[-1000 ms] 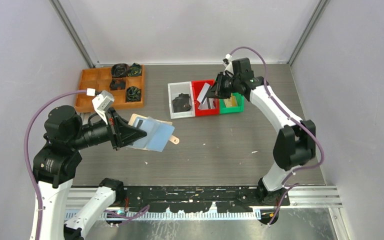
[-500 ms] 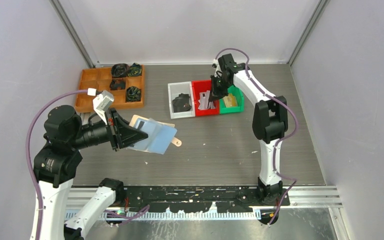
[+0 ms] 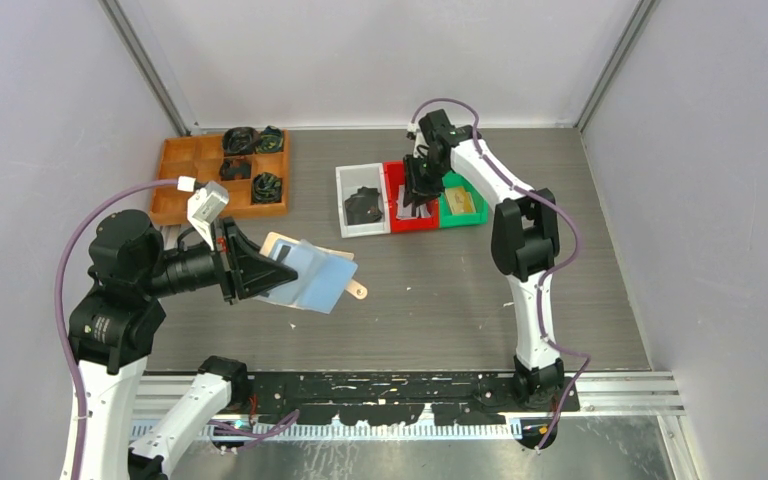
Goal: Take the credit cards out of the card holder
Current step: Place the credit card in the storage box, then remove the credit card from the card holder.
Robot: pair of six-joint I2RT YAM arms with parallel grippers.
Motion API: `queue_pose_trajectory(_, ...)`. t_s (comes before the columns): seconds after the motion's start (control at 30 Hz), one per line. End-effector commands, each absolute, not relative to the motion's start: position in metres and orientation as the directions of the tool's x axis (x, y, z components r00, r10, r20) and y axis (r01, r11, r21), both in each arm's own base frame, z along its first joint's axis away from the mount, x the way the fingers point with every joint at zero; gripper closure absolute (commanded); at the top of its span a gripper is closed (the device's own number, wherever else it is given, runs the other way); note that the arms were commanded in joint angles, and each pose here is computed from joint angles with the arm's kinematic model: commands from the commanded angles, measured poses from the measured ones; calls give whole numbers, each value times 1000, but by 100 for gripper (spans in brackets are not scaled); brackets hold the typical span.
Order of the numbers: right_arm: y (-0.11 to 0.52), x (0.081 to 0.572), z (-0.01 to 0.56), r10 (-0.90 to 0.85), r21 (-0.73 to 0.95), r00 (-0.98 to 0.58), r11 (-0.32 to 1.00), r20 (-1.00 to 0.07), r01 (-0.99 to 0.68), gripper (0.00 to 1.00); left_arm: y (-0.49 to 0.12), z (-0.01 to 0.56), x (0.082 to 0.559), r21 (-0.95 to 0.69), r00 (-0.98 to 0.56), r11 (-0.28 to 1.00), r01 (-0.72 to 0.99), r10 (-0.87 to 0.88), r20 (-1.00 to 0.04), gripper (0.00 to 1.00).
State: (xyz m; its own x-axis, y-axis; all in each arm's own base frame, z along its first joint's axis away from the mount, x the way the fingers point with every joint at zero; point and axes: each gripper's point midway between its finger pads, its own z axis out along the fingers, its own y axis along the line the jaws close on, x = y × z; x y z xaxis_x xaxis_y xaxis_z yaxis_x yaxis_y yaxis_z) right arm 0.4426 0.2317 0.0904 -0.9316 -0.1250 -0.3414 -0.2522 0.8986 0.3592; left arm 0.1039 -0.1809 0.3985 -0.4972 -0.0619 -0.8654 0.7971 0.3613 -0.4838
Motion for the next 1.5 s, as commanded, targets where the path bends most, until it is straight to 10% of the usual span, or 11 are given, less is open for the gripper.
queue_pose_trajectory(0.0, 227, 454, 134, -130, 304, -882, 907, -454, -291, 56, -184, 410, 99, -456, -459, 316, 832, -68, -886, 100)
queue_pose_trajectory(0.23, 240, 441, 228, -110, 269, -752, 892, -650, -363, 38, -183, 411, 91, -453, -455, 305, 838, -67, -888, 100)
queue_pose_trajectory(0.33, 260, 415, 278, -73, 322, -690, 845, -720, -426, 3, -183, 411, 87, -453, -456, 296, 841, -64, -888, 100)
queue_pose_trajectory(0.4, 279, 384, 330, 31, 454, -639, 731, -768, -510, 0, -183, 412, 84, -456, -458, 285, 843, -63, -887, 100)
queue_pose_trajectory(0.6, 307, 246, 460, 367, 536, -467, 107, -804, -838, 1, -184, 412, 70, -455, -458, 228, 861, -44, -888, 100)
queue_pose_trajectory(1.17, 380, 91, 424, 12, 532, -538, -129, -843, -837, 5, -186, 407, 61, -487, -493, 177, 855, -12, -870, 100)
queue_pose_trajectory(1.47, 399, 94, 425, 61, 651, -671, -190, -739, -735, 52, -186, 404, 58, -500, -506, 155, 852, -2, -862, 100)
